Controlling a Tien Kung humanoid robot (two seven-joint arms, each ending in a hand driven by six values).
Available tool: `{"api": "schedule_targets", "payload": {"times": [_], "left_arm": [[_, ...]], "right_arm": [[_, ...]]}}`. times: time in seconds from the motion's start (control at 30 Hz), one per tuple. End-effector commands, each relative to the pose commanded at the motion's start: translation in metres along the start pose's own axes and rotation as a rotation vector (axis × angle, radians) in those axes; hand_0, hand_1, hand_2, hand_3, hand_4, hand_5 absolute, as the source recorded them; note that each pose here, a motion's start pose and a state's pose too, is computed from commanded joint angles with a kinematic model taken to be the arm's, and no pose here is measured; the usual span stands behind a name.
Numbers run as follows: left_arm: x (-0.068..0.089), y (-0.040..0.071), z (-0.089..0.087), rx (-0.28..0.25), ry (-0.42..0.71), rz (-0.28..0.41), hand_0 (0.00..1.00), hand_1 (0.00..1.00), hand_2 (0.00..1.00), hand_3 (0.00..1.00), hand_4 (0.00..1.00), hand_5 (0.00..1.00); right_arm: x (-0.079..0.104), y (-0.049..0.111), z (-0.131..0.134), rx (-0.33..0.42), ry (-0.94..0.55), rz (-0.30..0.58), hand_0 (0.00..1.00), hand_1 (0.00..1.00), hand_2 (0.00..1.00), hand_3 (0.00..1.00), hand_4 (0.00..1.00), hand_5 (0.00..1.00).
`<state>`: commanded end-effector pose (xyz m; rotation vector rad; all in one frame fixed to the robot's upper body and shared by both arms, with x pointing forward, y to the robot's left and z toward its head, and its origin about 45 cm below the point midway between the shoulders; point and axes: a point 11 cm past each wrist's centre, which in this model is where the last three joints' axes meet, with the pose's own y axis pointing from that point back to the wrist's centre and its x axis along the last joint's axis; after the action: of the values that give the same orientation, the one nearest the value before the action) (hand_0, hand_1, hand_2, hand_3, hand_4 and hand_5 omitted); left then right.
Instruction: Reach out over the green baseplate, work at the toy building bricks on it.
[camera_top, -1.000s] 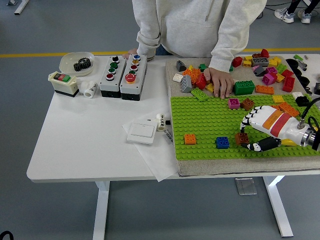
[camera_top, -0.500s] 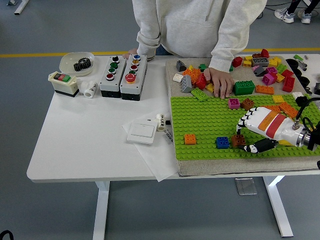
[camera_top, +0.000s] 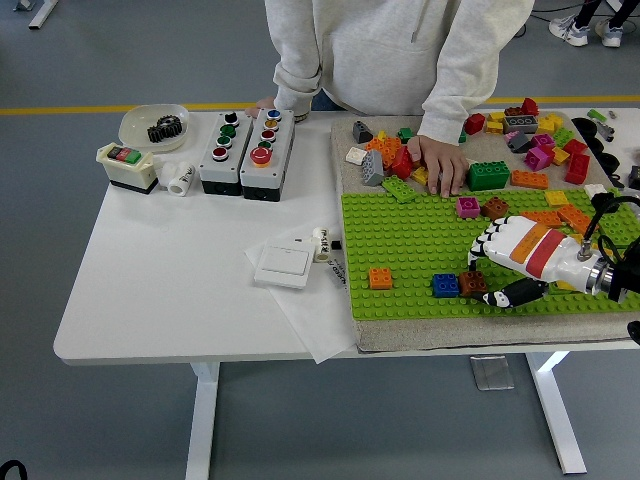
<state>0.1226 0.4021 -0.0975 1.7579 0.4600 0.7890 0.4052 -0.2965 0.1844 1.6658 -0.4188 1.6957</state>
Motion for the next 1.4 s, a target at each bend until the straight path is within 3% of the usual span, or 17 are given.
{"api": "schedule_targets", "payload": {"times": [0.83, 1.07, 1.1, 1.4], "left_arm": [[-0.0018, -0.0003, -0.0012, 0.005, -0.006, 0.0, 0.739, 0.738, 0.744, 0.596, 0.659, 0.599], [-0.0019, -0.0003, -0.0014, 0.005, -0.006, 0.0, 0.739, 0.737, 0.744, 0.596, 0.66, 0.6], [-0.0018, -0.0003, -0.0013, 0.005, -0.006, 0.0, 0.74, 0.738, 0.744, 0.596, 0.659, 0.599], [-0.0009, -0.0001, -0.0003, 0.003, -0.006, 0.003, 0.743, 0.739, 0.745, 0.596, 0.66, 0.6]], "right_arm": [[-0.0041, -0.005, -0.0004, -0.006, -0.008, -0.011, 0.647, 0.593, 0.618, 0.535, 0.751, 0.618], [-0.0041, -0.0046, 0.0002, -0.005, -0.02, -0.02, 0.653, 0.607, 0.639, 0.55, 0.778, 0.604], [-0.0039, -0.0045, 0.0004, -0.005, -0.021, -0.019, 0.659, 0.616, 0.669, 0.584, 0.842, 0.604], [-0.0024, -0.0042, 0.0023, -0.013, -0.027, -0.009, 0.66, 0.622, 0.673, 0.601, 0.865, 0.606]]}}
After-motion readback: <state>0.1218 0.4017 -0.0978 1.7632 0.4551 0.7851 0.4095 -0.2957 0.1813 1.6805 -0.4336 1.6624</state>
